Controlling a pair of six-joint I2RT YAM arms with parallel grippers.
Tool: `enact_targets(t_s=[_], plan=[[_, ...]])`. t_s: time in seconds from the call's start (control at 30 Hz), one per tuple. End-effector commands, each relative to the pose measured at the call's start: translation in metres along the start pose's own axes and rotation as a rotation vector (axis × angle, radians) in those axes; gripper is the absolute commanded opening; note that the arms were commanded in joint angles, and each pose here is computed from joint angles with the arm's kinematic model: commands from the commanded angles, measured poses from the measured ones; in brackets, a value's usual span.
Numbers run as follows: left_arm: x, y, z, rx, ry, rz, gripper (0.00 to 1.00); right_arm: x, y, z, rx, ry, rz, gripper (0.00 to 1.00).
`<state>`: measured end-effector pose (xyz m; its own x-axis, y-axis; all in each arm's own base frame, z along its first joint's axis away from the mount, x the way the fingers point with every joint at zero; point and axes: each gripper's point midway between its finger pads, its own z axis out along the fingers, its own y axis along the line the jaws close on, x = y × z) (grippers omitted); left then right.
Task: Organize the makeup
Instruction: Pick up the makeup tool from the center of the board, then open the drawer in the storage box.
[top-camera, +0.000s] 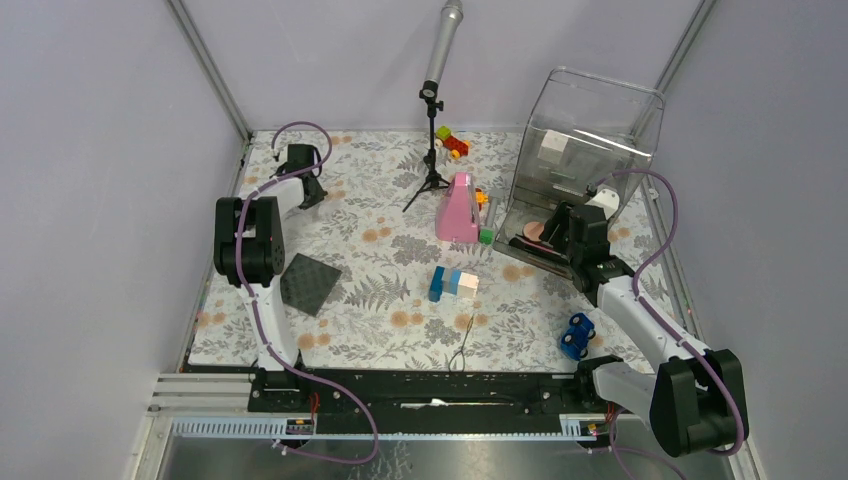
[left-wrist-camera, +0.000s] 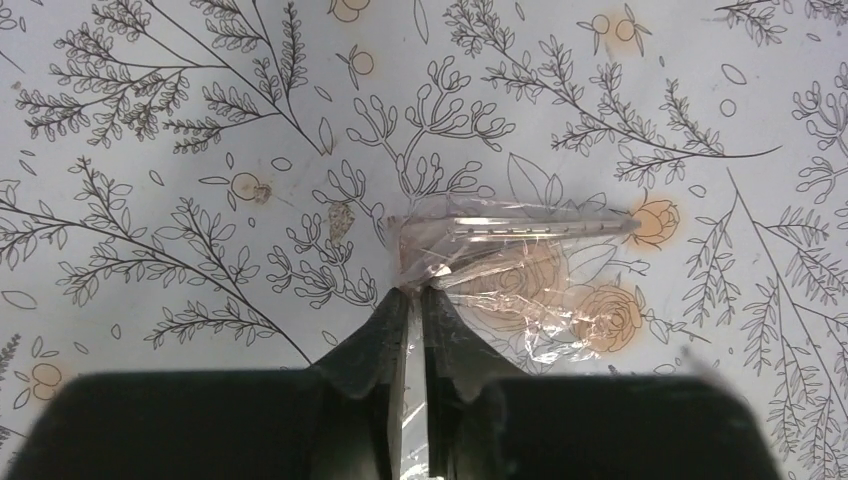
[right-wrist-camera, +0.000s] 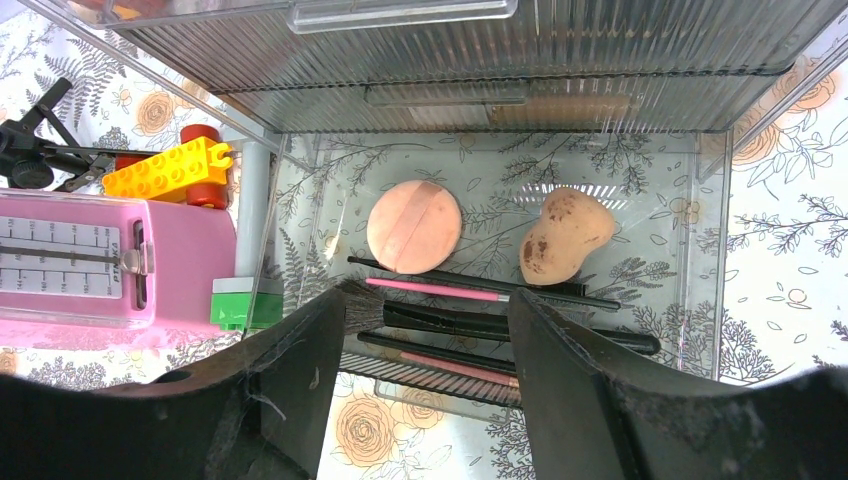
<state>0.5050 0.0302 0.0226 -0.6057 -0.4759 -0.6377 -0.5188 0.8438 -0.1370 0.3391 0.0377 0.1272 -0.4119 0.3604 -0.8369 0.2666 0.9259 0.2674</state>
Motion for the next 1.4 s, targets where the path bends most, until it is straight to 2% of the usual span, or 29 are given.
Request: enact_targets(t_s=[0.0,0.07,0.27,0.43,0.67,0.87,1.07,1.23,1.37], plan=[[-0.016,-0.006,-0.01,0.039,-0.049,-0.006,0.04,-0.012,0.004,-0.003,-0.02,-0.026,-0.005,0.68],[-0.019,-0.007,-0.015,0.047,-0.056,-0.011,0.0,-0.013,0.005,-0.005,-0.023,-0.03,-0.002,0.68],[-0.042,-0.021,-0.05,0.138,-0.102,-0.032,0.0,-0.018,0.004,-0.011,-0.022,-0.041,0.003,0.68],[-0.057,-0.039,-0.106,0.285,-0.133,-0.079,0.0,-0.015,-0.002,-0.017,0.0,-0.038,0.028,0.69],[-0.046,-0.042,-0.201,0.503,-0.178,-0.103,0.0,-0.009,-0.005,-0.022,-0.012,-0.068,0.117,0.69],[0.014,-0.041,-0.239,0.61,-0.136,-0.021,0.0,-0.011,0.008,-0.032,-0.074,-0.071,0.289,0.69],[0.065,-0.044,-0.253,0.611,-0.101,0.177,0.0,-0.004,0.028,-0.038,-0.187,-0.049,0.557,0.69],[0.074,-0.056,-0.269,0.66,-0.108,0.249,0.0,-0.009,0.046,-0.031,-0.31,-0.074,0.752,0.68],[0.079,-0.057,-0.273,0.686,-0.1,0.265,0.0,-0.008,0.045,-0.021,-0.328,-0.075,0.824,0.66]])
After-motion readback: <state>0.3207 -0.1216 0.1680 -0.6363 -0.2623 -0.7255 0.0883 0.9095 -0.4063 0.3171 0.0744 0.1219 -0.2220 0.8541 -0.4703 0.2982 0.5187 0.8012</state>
